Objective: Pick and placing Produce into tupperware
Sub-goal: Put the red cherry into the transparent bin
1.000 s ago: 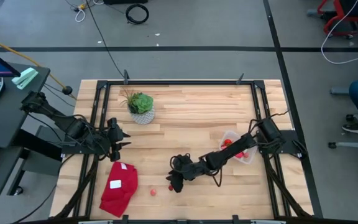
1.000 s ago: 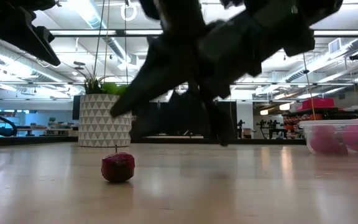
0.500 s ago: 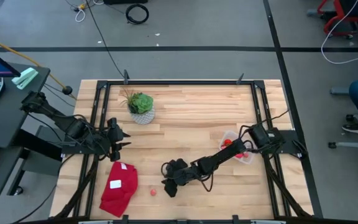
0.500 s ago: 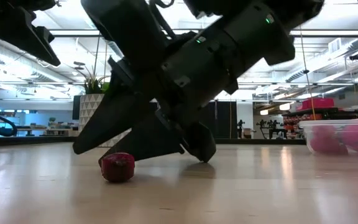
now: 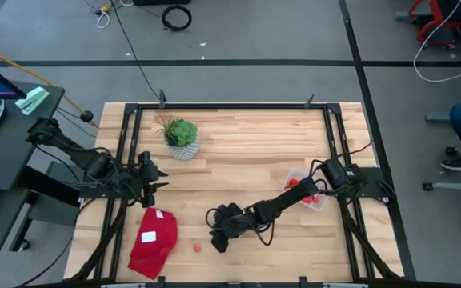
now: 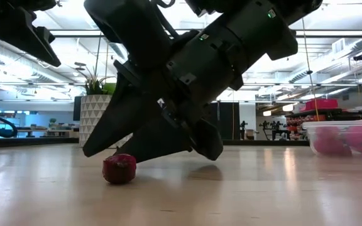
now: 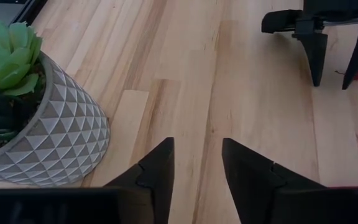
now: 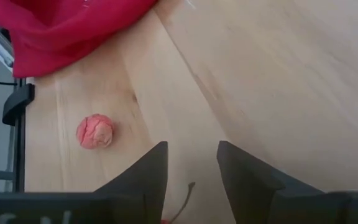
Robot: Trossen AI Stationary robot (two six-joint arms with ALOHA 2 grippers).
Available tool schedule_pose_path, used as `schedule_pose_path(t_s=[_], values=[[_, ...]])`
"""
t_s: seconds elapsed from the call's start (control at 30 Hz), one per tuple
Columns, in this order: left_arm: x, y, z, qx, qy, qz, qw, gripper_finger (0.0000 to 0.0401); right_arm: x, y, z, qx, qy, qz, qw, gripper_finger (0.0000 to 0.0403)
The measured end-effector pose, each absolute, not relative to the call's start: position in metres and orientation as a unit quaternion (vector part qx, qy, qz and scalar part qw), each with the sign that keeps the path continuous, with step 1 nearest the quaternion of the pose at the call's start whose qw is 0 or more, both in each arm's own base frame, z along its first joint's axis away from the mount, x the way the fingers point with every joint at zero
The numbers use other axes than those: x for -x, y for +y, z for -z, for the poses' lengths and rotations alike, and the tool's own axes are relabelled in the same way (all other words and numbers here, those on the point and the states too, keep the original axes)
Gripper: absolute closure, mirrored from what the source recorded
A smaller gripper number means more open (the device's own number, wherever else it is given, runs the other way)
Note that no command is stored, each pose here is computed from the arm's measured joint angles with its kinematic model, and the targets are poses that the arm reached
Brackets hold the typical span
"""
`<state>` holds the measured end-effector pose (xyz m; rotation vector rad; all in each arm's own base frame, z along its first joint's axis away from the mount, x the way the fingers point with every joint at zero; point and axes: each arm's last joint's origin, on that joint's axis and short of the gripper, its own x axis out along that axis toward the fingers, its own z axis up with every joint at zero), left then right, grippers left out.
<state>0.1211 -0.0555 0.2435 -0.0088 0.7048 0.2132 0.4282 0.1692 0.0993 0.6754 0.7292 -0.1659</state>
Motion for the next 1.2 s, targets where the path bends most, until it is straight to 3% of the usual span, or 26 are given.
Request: schedule_pose_path(t_s=[0.17, 0.4, 0.67, 0.87, 1.2], values=[[-0.121, -0.055, -0.244, 0.004, 0.344, -0.104, 0.933, 0.0251, -0.428, 0.169, -0.099, -0.325, 0.351, 0.082, 0.874, 0.0289], [-0.121, -0.055, -0.244, 0.004, 0.344, -0.104, 0.933, 0.025, -0.427, 0.168, -0.098, -0.321, 0.353, 0.087, 0.874, 0.0392], [-0.121, -0.055, -0.244, 0.004, 0.344, -0.104, 0.933, 0.0261, -0.426, 0.168, -0.102, -0.316, 0.357, 0.08, 0.875, 0.0398], [-0.121, -0.055, -0.243, 0.004, 0.345, -0.104, 0.933, 0.0263, -0.415, 0.164, -0.135, -0.294, 0.377, 0.087, 0.874, 0.0399], [-0.121, -0.055, -0.243, 0.004, 0.345, -0.104, 0.933, 0.0249, -0.342, 0.133, -0.223, -0.225, 0.437, 0.269, 0.828, 0.0401]])
